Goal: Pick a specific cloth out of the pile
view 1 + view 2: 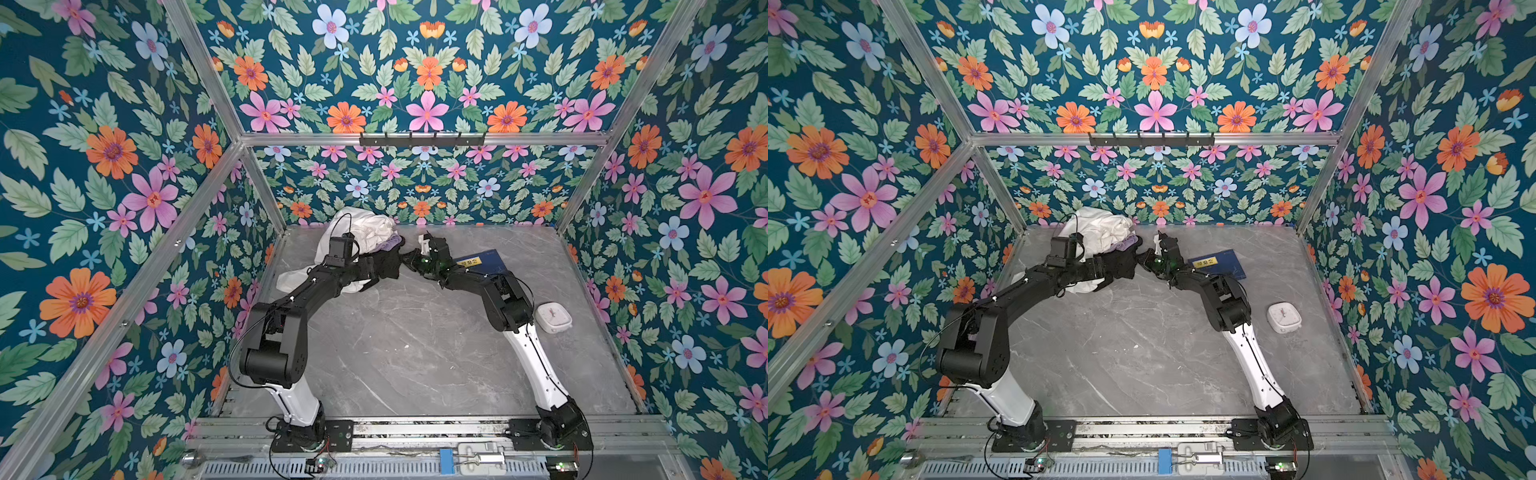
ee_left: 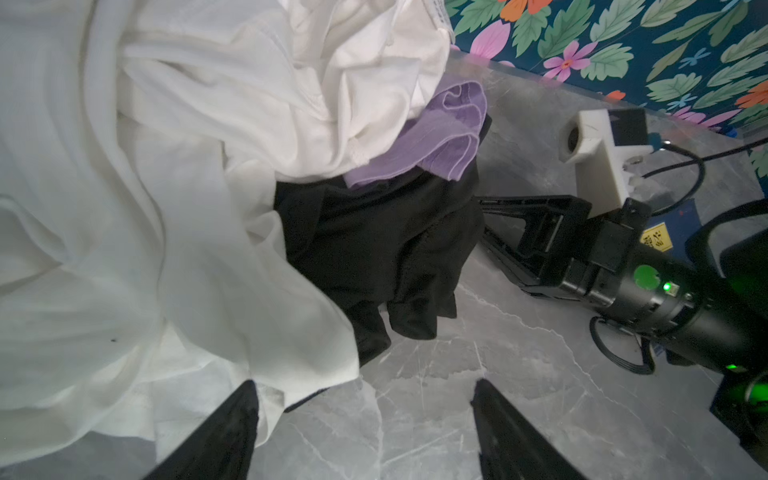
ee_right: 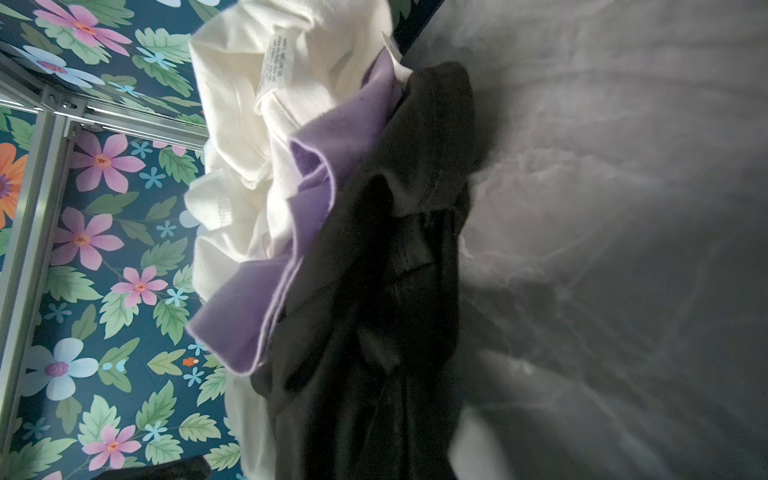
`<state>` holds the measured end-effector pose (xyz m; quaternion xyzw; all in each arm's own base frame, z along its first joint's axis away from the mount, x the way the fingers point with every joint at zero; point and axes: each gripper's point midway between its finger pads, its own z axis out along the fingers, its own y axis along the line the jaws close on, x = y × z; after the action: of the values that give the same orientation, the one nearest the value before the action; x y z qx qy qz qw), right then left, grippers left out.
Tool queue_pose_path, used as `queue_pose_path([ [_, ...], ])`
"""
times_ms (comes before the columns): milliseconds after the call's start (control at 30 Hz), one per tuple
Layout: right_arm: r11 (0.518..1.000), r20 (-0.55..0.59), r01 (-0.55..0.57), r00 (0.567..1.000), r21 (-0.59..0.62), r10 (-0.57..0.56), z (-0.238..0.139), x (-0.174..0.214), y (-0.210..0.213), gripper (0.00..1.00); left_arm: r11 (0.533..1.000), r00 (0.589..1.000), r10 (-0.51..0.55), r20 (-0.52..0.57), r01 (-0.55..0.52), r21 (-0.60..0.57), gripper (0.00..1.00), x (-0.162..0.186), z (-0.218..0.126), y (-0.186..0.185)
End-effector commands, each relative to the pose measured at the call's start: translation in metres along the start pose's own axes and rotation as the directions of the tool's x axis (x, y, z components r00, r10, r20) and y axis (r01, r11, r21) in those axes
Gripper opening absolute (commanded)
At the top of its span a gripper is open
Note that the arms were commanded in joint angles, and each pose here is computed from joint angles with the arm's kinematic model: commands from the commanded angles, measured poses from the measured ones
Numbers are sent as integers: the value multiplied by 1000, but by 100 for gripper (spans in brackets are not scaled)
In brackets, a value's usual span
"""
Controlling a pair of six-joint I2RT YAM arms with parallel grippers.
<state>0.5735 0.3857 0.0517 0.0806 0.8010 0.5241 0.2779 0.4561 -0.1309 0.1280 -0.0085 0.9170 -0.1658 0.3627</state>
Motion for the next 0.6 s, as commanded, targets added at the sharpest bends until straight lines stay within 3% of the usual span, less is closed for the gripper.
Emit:
queue_pose_path([
  [0,999,-16,8,1000,-35,-9,-1,3,11,0,1000,1000,-2,9,3,-16,82,-4,-5,3],
  [567,995,-29,44,999,-89,-47,-26,7,50,0,1000,999,-17,38,17,7,82,-15,-16,-2],
])
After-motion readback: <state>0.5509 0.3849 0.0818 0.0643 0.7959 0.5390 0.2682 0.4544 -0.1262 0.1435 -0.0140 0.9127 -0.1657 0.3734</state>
